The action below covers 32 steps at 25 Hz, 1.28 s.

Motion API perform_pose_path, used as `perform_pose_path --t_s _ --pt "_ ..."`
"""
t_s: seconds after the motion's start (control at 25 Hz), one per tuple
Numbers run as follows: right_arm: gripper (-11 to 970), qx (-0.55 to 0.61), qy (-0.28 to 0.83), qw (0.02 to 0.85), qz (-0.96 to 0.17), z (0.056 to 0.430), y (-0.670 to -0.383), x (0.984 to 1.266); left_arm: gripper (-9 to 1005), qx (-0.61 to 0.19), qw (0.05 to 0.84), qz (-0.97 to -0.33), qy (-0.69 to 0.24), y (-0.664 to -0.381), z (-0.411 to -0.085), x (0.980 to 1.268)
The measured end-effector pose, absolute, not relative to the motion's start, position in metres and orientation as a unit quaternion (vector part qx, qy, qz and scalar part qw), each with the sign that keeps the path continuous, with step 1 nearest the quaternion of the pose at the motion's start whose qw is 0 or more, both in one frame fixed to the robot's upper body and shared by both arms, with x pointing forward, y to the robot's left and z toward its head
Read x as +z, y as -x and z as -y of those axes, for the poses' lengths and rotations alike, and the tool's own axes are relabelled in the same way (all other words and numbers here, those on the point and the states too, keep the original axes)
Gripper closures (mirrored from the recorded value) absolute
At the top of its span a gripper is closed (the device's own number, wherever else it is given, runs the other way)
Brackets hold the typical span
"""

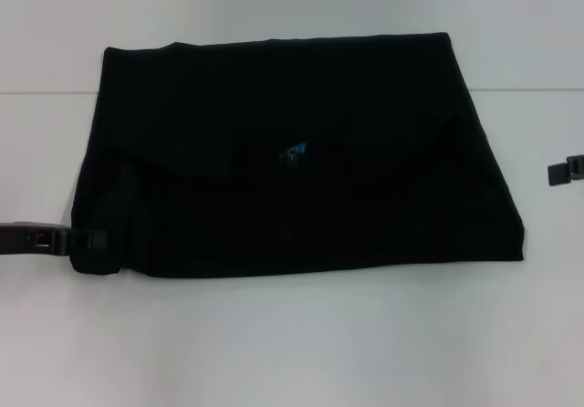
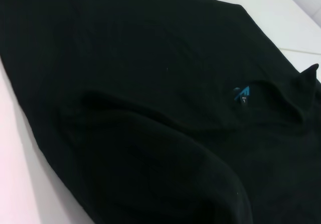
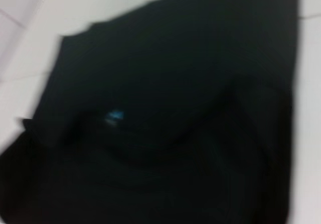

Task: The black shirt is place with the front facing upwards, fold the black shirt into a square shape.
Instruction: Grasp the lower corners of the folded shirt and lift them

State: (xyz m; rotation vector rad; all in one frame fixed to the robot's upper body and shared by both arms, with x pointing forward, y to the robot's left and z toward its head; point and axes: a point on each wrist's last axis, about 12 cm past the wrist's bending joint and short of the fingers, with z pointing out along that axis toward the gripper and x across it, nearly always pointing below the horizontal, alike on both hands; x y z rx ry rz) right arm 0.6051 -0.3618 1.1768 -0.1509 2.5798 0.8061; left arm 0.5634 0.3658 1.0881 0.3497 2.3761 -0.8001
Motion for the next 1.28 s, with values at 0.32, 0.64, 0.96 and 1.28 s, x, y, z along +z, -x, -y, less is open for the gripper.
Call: perform_pose_path --t_s 0.32,0.64,0.96,1.28 --pt "101 0.214 0.082 0.167 -0.959 0.332 -0.624 1.164 933 -0.3 0.303 -0.895 -0.13 -0.565 -0.366 1.089" --pt "110 0.222 0.088 0.161 -0.958 0.31 -0.629 1.139 933 -0.3 0.303 -0.895 -0.132 -0.565 -0.366 1.089" --pt "118 0.213 0.112 0.15 -0.959 0.287 -0.632 1.121 933 -0.3 0.304 -0.894 -0.134 -0.567 -0.363 1.09" --pt "155 0.206 0.116 0.155 -0.959 0.284 -0.633 1.119 933 -0.3 0.304 -0.894 -0.136 -0.568 -0.362 1.09"
